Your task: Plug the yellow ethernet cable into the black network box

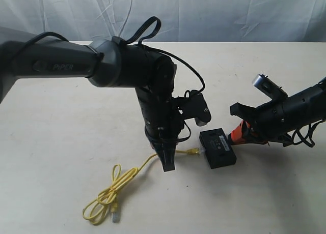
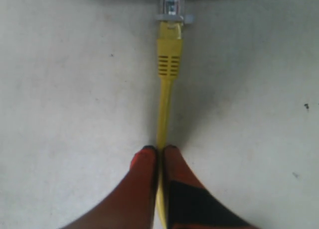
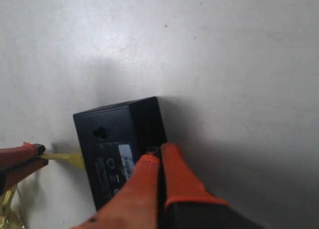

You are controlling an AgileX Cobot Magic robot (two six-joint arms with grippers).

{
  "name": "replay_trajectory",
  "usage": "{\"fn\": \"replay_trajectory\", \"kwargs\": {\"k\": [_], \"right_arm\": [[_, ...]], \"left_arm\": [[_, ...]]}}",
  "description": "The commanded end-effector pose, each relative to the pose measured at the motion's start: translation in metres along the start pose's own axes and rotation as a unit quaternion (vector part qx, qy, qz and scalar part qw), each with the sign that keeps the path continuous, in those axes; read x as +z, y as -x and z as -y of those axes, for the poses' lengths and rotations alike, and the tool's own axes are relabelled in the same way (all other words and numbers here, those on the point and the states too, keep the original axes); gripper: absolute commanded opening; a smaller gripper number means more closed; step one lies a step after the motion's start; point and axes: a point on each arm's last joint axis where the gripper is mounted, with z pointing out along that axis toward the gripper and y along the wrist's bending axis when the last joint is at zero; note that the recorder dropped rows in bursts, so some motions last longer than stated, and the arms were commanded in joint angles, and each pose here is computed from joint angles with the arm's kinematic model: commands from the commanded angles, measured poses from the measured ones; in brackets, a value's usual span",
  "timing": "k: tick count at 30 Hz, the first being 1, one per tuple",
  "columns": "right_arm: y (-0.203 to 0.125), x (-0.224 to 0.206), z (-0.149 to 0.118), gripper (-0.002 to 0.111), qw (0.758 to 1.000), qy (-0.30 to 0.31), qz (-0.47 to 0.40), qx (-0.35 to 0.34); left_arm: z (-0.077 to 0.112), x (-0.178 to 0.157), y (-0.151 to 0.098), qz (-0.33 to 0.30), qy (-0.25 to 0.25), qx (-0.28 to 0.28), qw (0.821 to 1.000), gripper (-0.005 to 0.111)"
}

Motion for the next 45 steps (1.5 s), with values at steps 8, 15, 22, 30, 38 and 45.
{"fn": "replay_trajectory", "kwargs": {"k": [8,15,22,30,38,45], "right_arm": [[-0.0007,-0.0011,0.0003,-0.001,1.000,0.001,0.000,-0.002],[-0.0006,-0.0011,0.0005,-0.001,1.000,0.001,0.001,-0.002],[-0.0006,-0.0011,0.0005,-0.001,1.000,0.001,0.001,-0.002],[-0.0006,-0.0011,0.0005,-0.001,1.000,0.001,0.001,-0.003],[-0.0005,-0.0011,0.0006,-0.001,1.000,0.000,0.001,-0.004],[-0.0004,-0.0011,0.0008,-0.001,1.000,-0.001,0.002,-0.004]], "left_arm": [[0.0006,-0.0013,0.0019,0.004,0.001,0.001,1.000,0.000],[0.0003,-0.0056,0.0030,0.012,0.006,0.002,1.000,0.000],[0.0007,-0.0056,0.0041,0.018,0.004,-0.003,1.000,0.000],[0.0008,-0.0058,0.0069,0.033,0.003,-0.009,0.999,0.000],[0.0017,-0.0057,0.0055,0.025,-0.002,-0.007,1.000,0.000],[0.0026,-0.0064,0.0023,0.008,-0.005,-0.002,1.000,0.000]]}}
